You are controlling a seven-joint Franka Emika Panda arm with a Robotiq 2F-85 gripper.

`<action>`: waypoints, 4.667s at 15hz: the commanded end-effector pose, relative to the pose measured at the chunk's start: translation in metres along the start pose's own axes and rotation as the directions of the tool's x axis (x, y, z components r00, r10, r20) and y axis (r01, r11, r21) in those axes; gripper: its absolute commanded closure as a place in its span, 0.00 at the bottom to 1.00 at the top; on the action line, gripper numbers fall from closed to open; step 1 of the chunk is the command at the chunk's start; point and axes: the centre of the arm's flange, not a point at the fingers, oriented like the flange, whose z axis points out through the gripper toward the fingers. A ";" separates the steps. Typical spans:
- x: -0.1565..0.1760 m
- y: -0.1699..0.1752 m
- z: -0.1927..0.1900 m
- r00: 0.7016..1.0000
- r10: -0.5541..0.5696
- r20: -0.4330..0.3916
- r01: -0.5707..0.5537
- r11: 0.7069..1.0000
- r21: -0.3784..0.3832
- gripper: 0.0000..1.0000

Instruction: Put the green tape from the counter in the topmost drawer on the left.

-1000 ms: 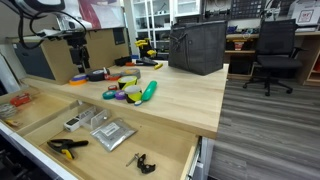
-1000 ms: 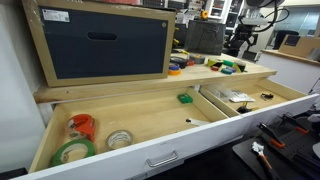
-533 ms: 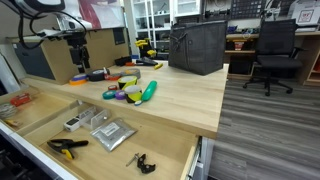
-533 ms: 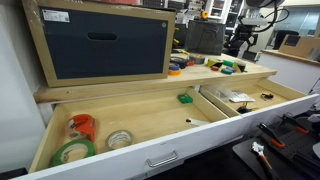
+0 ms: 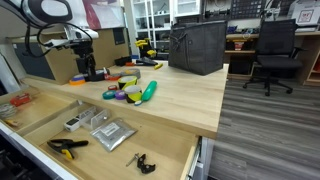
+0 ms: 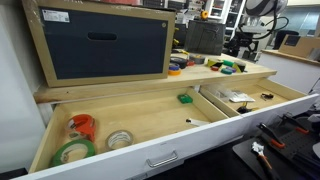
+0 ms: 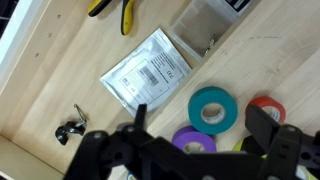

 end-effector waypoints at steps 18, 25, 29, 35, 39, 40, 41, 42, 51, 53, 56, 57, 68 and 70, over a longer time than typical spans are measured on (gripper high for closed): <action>0.027 0.009 0.079 0.993 0.076 -0.090 -0.078 0.997 -0.015 0.00; 0.034 0.015 0.096 0.992 0.091 -0.082 -0.094 0.995 -0.033 0.00; 0.037 0.008 0.106 0.993 0.088 -0.083 -0.091 0.995 -0.036 0.00; 0.039 -0.003 0.088 0.993 0.079 -0.092 -0.079 0.997 0.005 0.00; 0.038 -0.012 0.083 0.993 0.077 -0.091 -0.076 0.997 0.023 0.00; 0.039 -0.013 0.086 0.993 0.078 -0.092 -0.076 0.997 0.019 0.00; 0.039 -0.014 0.089 0.993 0.078 -0.087 -0.078 0.997 0.014 0.00; 0.039 -0.015 0.093 0.993 0.082 -0.083 -0.082 0.997 0.009 0.00; 0.047 -0.025 0.121 0.992 0.105 -0.074 -0.107 0.994 -0.028 0.03; 0.048 -0.027 0.121 0.991 0.107 -0.080 -0.110 0.994 -0.027 0.28; 0.046 -0.030 0.116 0.992 0.096 -0.084 -0.099 0.995 -0.021 0.43; 0.045 -0.032 0.114 0.992 0.093 -0.087 -0.094 0.995 -0.019 0.52; -0.002 -0.042 0.088 0.997 -0.038 -0.060 0.037 0.999 -0.019 0.93; -0.021 -0.049 0.081 0.995 -0.092 -0.047 0.091 0.996 -0.022 0.93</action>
